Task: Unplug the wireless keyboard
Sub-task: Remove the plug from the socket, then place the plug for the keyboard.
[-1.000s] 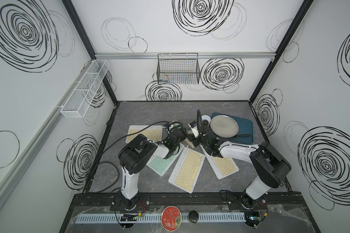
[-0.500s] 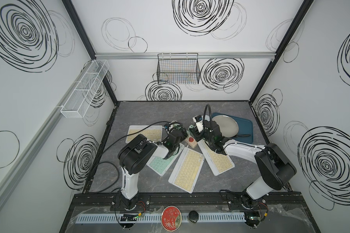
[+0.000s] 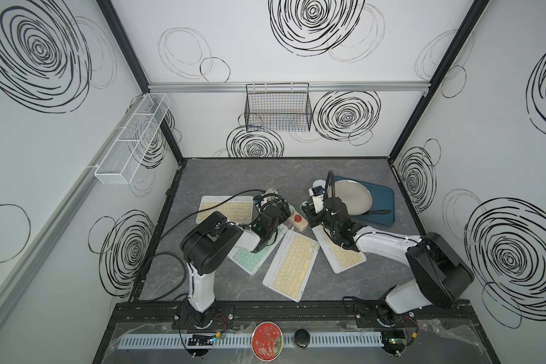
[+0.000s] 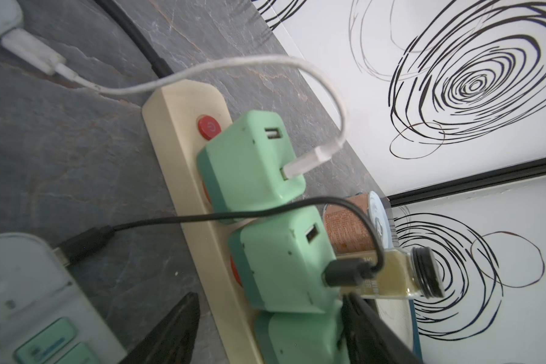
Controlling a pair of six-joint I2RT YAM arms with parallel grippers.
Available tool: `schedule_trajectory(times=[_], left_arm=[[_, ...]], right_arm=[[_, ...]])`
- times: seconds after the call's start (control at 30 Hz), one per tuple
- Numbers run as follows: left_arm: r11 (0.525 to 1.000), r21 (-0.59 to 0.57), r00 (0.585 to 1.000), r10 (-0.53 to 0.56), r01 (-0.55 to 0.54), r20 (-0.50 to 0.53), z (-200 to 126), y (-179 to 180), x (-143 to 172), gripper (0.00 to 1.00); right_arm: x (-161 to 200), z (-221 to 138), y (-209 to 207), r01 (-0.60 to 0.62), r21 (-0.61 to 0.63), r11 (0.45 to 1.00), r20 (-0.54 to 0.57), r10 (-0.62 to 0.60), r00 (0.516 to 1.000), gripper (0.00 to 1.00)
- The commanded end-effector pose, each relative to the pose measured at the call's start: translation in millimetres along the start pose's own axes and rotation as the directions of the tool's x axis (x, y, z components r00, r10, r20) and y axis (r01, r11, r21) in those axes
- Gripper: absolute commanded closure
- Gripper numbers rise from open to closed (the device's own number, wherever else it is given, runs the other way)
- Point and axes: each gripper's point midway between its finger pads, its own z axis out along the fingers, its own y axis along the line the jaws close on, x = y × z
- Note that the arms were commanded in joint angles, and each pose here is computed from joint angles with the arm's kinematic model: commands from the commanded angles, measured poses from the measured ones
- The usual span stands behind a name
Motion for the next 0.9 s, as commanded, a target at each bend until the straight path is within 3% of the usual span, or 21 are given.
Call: schedule_trajectory(times=[0.0,0.1,0.2,0.27,0.53,0.67,0.87], left_arm=[[0.994,-0.08,0.996,0.075,-0.078,-0.042,-12.3,28.6,9.3,0.22],[0.992,-0.072,0.995,0.103,-0.103,-0.002,-21.1,15.0,-5.0,0.15],[0.987,-0.086,0.99,0.139,-0.137,0.02,-29.7,4.7,-14.5,0.01],[0.984,-0.087,0.988,0.155,-0.152,0.027,-35.5,-1.3,-17.5,0.01],[0.988,-0.041,0.987,0.149,-0.147,0.053,-60.7,-11.0,-24.4,0.0],[0.969,0.039,0.966,0.238,-0.242,0.098,-79.9,-35.0,-25.4,0.0],[0.908,0.162,0.916,0.357,-0.387,0.185,-113.8,-77.9,-27.2,0.0]], right_arm=[[-7.3,-6.9,0.0,-0.031,0.019,0.999,0.04,0.03,0.999,1.0],[-4.4,-5.1,-3.3,-0.037,0.041,0.998,0.022,0.036,0.999,1.0],[-2.7,-0.4,-4.0,-0.051,0.049,0.998,0.004,0.051,0.999,0.97],[-2.3,5.1,-3.6,-0.058,0.051,0.997,-0.011,0.059,0.998,0.91],[12.8,21.7,-7.0,-0.075,0.089,0.993,-0.069,0.082,0.994,0.91],[20.9,20.0,-1.9,-0.067,0.088,0.994,-0.078,0.074,0.994,0.9],[28.2,7.5,16.3,-0.113,-0.006,0.994,-0.053,0.113,0.992,0.73]])
